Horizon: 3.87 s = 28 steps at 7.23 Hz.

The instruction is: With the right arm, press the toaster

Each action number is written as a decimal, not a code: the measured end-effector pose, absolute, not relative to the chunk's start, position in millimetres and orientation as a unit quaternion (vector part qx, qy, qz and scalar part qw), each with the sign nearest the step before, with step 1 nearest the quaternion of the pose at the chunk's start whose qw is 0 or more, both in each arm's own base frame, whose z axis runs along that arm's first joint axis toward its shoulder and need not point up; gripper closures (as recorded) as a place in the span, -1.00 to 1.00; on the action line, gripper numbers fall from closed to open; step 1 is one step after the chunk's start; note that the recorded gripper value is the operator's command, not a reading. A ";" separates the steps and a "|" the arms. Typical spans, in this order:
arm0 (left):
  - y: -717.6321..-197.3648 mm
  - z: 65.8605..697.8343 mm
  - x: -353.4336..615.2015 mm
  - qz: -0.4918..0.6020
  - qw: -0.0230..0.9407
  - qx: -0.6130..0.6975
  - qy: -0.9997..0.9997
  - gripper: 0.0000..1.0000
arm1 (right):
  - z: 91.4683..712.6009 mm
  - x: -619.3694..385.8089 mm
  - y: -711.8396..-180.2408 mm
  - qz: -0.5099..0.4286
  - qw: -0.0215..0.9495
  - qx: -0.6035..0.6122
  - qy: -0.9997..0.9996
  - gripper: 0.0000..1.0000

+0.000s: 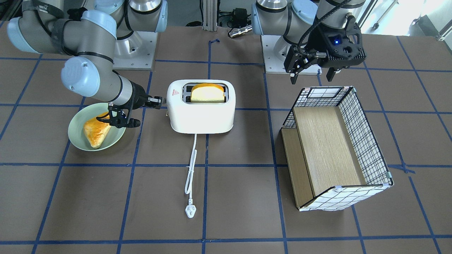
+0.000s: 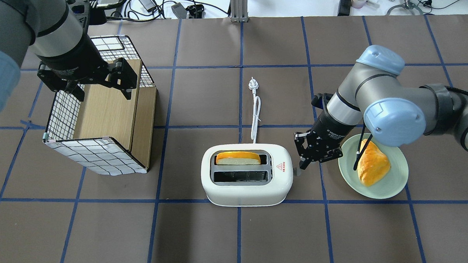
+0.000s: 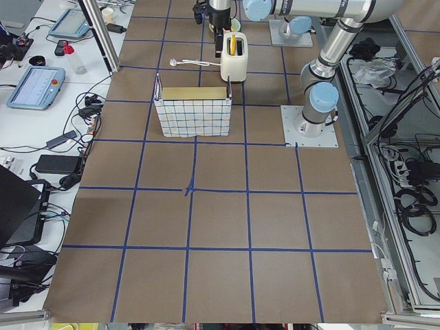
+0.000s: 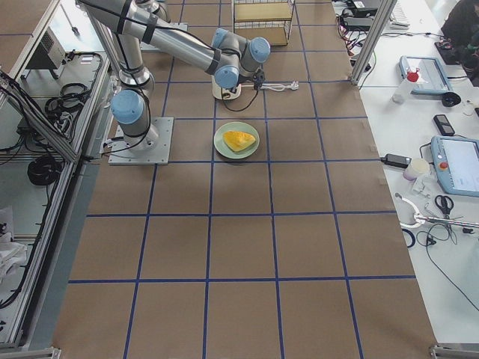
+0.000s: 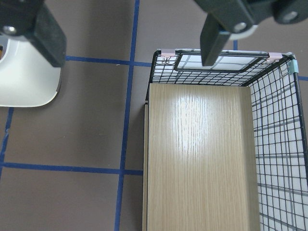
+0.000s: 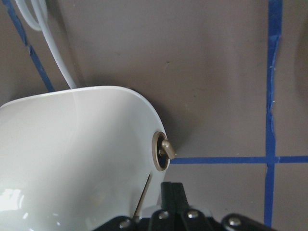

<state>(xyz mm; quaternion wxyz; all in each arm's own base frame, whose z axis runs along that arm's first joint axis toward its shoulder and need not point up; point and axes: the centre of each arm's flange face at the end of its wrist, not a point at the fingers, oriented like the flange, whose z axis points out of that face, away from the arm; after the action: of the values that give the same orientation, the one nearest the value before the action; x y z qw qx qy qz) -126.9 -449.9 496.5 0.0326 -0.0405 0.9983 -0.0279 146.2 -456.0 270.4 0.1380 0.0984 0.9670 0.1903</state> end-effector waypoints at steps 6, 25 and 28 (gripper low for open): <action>-450.6 495.9 -129.1 -0.027 0.013 -0.042 0.999 -1.00 | 427.9 132.7 -487.7 0.039 0.065 0.107 0.991 0.65; -449.4 497.7 -131.6 -0.028 0.000 -0.043 0.999 -1.00 | 517.1 112.2 -524.0 0.031 -0.009 -0.023 0.999 -1.00; -449.8 498.0 -131.5 -0.029 0.000 -0.043 0.999 -1.00 | 509.4 116.8 -522.1 0.036 -0.008 -0.021 0.999 -1.00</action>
<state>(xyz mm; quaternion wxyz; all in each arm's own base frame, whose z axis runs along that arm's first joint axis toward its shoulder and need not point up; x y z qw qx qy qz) -131.5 -449.8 498.0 0.0003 -0.0435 0.9986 -0.0287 116.8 -522.1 509.4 -0.0082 -0.0210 0.9991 0.0358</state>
